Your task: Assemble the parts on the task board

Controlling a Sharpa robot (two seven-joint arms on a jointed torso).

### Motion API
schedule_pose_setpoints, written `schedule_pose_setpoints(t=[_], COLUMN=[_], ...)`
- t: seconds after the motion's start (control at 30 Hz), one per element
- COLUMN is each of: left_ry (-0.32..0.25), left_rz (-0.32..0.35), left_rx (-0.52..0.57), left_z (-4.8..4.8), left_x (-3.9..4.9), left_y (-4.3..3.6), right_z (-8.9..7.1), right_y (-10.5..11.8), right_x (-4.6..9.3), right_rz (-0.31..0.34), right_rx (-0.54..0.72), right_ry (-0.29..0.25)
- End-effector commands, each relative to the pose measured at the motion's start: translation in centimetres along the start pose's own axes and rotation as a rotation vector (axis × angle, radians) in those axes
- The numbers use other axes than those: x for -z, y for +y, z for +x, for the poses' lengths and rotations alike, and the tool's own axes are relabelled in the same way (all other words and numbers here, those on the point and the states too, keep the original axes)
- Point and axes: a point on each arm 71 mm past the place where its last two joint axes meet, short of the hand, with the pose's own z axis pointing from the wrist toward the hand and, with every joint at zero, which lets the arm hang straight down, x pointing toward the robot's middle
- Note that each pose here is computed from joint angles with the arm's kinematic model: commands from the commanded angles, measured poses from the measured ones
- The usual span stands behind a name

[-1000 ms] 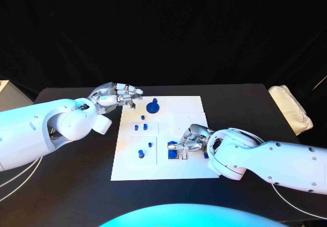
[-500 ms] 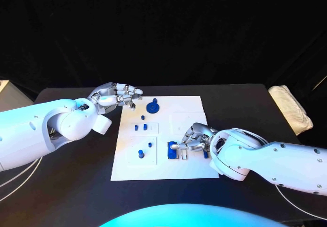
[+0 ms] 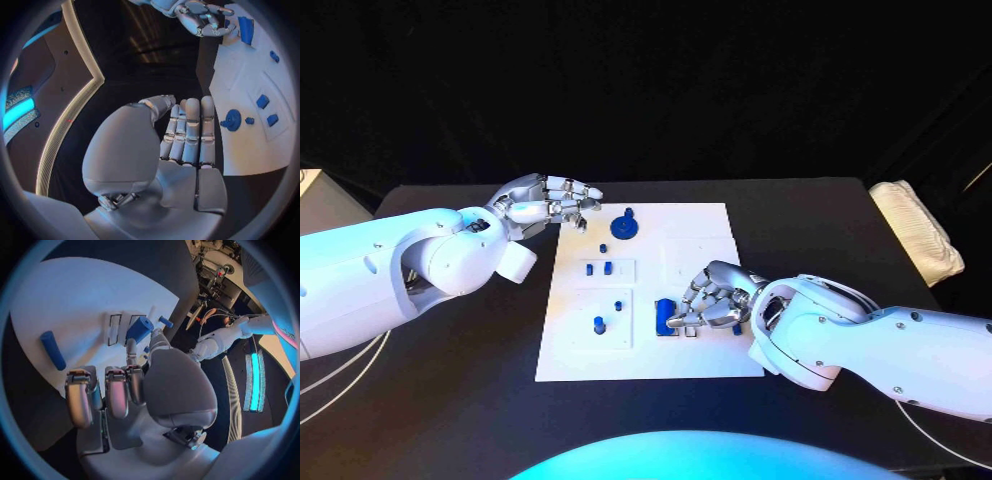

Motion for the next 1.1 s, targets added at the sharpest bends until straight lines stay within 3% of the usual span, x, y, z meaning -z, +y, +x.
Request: schedule_pose_setpoints(t=[0.03, 0.27, 0.6, 1.1], left_ry=[0.010, 0.010, 0.018, 0.012], left_rz=[0.002, 0.001, -0.003, -0.007], left_rx=[0.008, 0.008, 0.033, 0.035], left_z=[0.14, 0.13, 0.66, 0.41], left_x=[-0.06, -0.05, -0.12, -0.07], left_y=[-0.06, -0.05, -0.07, -0.03], right_z=[0.11, 0.39, 0.47, 0.13], right_y=[0.31, 0.31, 0.45, 0.22], right_x=[0.08, -0.02, -0.61, -0.62], right_rz=[-0.049, -0.042, -0.028, -0.027], right_rx=[0.018, 0.054, 0.086, 0.118], right_ry=[0.004, 0.022, 0.007, -0.033])
